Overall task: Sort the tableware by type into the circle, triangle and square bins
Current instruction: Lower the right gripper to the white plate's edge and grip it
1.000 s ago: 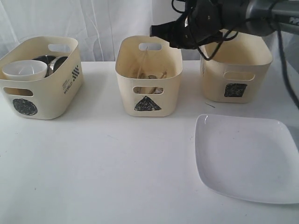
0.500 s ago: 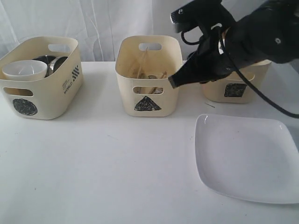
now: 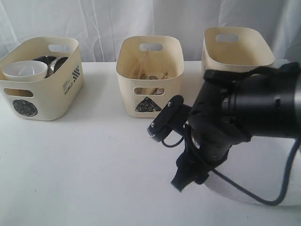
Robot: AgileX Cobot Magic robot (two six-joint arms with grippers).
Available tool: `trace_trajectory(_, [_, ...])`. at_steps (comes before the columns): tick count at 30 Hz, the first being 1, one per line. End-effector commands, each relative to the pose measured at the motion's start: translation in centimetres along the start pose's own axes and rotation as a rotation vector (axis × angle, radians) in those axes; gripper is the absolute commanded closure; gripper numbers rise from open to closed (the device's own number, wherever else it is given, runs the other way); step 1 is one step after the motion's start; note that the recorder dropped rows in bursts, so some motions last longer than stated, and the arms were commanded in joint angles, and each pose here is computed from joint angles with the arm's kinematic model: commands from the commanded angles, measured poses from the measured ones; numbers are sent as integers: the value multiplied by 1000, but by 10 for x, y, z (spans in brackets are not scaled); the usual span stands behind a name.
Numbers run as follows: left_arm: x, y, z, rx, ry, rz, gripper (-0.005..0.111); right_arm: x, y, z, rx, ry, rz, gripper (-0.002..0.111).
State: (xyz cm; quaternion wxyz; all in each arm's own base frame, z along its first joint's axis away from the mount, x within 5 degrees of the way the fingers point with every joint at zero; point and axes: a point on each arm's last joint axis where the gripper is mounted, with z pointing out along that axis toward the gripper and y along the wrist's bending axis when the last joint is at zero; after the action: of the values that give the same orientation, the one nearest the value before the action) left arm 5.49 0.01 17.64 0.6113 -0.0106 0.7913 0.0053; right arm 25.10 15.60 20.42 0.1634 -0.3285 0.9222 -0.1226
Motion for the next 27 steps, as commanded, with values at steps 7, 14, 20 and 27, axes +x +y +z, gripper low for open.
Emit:
trace_trajectory(7, [1, 0, 0, 1, 0, -8, 107, 0, 34, 33, 9, 123, -77, 45])
trace_trajectory(14, [1, 0, 0, 1, 0, -6, 107, 2, 38, 51, 46, 175, -92, 46])
trace_trajectory(20, [1, 0, 0, 1, 0, -8, 107, 4, 36, 67, 74, 222, -69, 46])
trace_trajectory(27, [1, 0, 0, 1, 0, -8, 107, 7, 35, 80, 94, 258, -58, 46])
